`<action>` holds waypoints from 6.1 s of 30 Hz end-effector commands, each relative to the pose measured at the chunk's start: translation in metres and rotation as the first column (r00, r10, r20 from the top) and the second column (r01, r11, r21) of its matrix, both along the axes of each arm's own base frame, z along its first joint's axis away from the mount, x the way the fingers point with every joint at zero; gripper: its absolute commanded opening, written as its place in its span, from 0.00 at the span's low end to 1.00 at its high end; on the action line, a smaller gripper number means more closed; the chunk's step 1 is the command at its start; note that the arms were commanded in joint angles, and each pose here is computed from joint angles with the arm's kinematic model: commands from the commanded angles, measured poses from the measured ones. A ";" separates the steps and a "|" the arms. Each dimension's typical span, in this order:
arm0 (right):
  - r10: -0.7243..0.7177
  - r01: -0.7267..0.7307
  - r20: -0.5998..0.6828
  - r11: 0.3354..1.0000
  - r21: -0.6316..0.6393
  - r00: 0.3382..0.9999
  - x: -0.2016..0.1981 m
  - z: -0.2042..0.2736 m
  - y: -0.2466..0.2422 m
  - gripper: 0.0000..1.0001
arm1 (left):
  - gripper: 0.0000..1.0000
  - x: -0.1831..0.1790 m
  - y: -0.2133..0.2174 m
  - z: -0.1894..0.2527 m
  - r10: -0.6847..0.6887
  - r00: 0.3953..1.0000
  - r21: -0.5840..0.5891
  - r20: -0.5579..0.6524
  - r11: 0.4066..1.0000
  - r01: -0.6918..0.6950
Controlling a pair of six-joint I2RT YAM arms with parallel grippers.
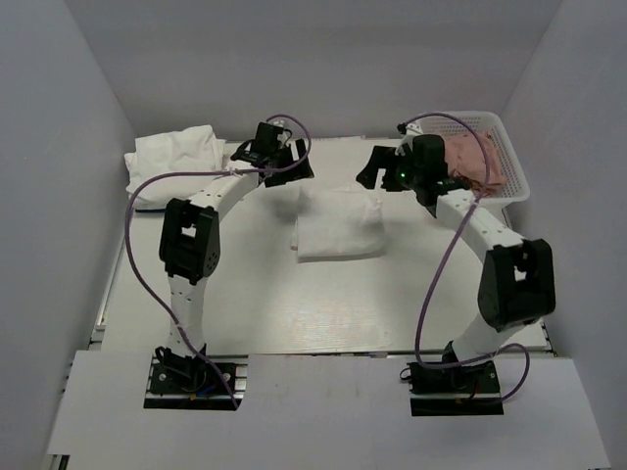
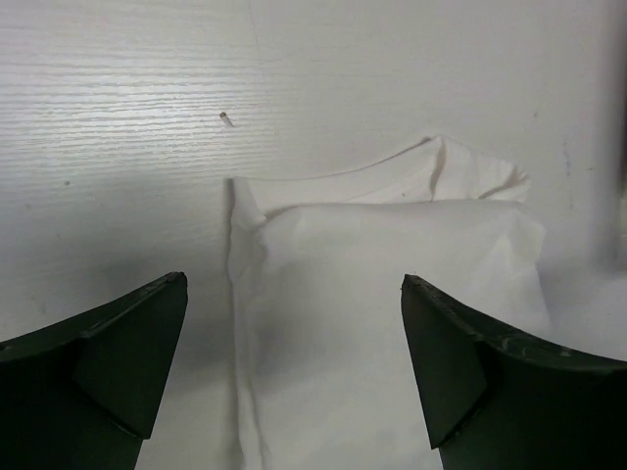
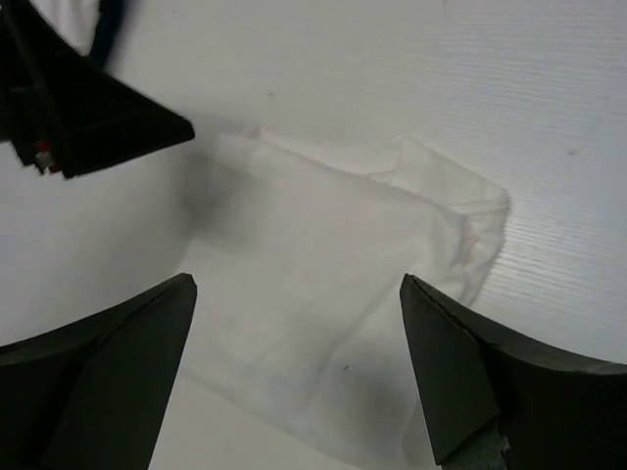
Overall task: Fold and stack the t-shirts
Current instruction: Smooth out wrinkles on the folded tshirt, then put the neatly folded tshirt into the corner of the board with the left arm
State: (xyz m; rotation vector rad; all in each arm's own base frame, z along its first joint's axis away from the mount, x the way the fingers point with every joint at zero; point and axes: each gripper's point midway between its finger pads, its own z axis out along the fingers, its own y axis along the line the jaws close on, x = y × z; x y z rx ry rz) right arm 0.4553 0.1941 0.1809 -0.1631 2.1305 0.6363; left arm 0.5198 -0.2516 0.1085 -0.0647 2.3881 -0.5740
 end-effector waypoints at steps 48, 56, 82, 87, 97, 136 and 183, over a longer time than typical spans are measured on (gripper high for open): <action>0.034 -0.049 0.309 0.998 0.041 0.950 -0.098 0.018 -0.054 0.90 | 1.00 -0.071 -0.023 0.052 -0.204 0.978 -0.078 0.043 0.975 0.207; -0.059 0.072 0.365 0.997 -0.020 0.929 -0.102 0.049 -0.079 0.90 | 1.00 -0.102 -0.012 -0.035 -0.230 0.951 0.035 -0.207 0.970 0.242; -0.105 0.118 0.378 0.993 -0.011 0.920 -0.103 0.052 -0.086 0.90 | 0.14 -0.130 -0.048 -0.124 -0.245 0.904 0.195 -0.350 0.925 0.327; -0.124 0.147 0.413 0.989 -0.024 0.902 -0.106 0.061 -0.092 0.90 | 0.00 -0.088 -0.043 -0.087 -0.227 0.948 0.256 -0.224 0.925 0.282; -0.146 0.188 0.432 0.981 -0.056 0.890 -0.108 0.065 -0.102 0.90 | 0.00 -0.035 0.014 0.075 -0.399 0.900 0.623 0.176 0.753 0.212; -0.135 0.179 0.396 0.981 -0.074 0.908 -0.101 0.076 -0.098 0.90 | 0.00 0.033 0.307 0.200 -0.178 0.914 0.638 0.365 0.763 -0.106; -0.205 0.204 0.110 0.979 0.019 0.973 -0.134 0.009 -0.089 0.90 | 1.00 -0.153 0.110 0.131 -0.036 0.945 -0.238 0.326 0.964 0.119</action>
